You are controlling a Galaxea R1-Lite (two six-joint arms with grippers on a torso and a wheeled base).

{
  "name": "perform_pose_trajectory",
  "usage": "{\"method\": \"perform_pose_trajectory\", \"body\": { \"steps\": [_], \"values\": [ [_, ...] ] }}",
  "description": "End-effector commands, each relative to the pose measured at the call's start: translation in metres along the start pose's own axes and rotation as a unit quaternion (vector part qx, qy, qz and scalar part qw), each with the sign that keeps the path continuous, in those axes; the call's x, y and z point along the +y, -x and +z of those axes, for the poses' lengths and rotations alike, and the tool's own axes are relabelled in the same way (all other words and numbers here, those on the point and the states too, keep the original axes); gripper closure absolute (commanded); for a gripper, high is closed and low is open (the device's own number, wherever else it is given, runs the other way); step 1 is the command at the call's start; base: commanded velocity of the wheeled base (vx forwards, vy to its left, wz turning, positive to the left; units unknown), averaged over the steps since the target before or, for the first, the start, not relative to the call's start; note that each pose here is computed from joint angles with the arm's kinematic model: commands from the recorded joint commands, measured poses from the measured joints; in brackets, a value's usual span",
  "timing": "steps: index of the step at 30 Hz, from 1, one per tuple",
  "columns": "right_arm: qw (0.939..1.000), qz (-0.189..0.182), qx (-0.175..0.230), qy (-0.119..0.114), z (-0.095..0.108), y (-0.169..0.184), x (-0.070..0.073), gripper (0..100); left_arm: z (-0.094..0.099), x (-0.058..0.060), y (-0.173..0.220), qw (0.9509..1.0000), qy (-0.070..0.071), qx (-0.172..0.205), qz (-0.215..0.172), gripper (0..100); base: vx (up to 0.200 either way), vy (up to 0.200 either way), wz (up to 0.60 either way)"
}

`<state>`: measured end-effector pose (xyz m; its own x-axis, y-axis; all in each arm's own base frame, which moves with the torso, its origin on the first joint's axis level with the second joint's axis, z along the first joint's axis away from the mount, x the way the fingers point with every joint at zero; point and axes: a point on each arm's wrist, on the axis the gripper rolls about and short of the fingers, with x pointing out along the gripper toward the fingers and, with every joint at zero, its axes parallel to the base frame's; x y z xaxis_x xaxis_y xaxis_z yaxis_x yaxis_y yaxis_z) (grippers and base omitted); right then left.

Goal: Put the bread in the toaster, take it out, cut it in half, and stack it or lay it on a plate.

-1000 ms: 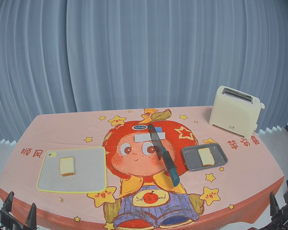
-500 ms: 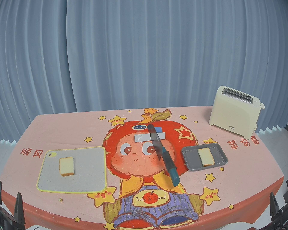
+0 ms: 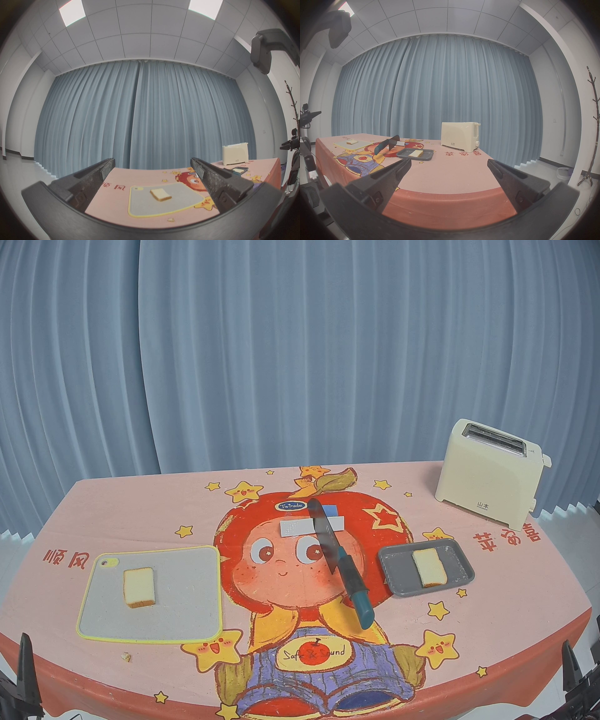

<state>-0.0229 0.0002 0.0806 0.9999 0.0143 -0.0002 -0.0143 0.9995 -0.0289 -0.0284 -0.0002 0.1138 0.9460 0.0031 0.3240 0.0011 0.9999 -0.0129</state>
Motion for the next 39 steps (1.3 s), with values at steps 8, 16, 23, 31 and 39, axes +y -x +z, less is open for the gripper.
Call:
{"method": "perform_pose_trajectory", "body": {
  "steps": [8,16,23,31,39],
  "values": [
    [1.0000,0.001,0.001,0.000,-0.005,0.000,0.000,0,0.014,0.000,-0.023,0.9999,0.000,-0.011,-0.003,0,0.000,0.000,0.00],
    [1.0000,0.000,0.001,0.000,-0.005,0.000,0.000,0,0.008,0.000,-0.042,0.9977,-0.001,0.066,-0.012,0,0.000,0.000,0.00],
    [1.0000,0.001,0.001,0.000,-0.005,0.000,0.000,0,0.007,-0.002,-0.053,0.9865,0.000,0.158,-0.041,0,0.000,0.000,0.00],
    [1.0000,0.001,0.001,0.000,-0.005,0.000,0.000,0,0.021,-0.003,-0.072,0.9671,-0.001,0.250,-0.049,0,0.000,0.000,0.00],
    [1.0000,0.001,0.001,0.000,-0.005,0.000,0.000,0,0.028,-0.004,-0.109,0.9541,-0.002,0.298,-0.033,0,0.000,0.000,0.00]
  ]
}}
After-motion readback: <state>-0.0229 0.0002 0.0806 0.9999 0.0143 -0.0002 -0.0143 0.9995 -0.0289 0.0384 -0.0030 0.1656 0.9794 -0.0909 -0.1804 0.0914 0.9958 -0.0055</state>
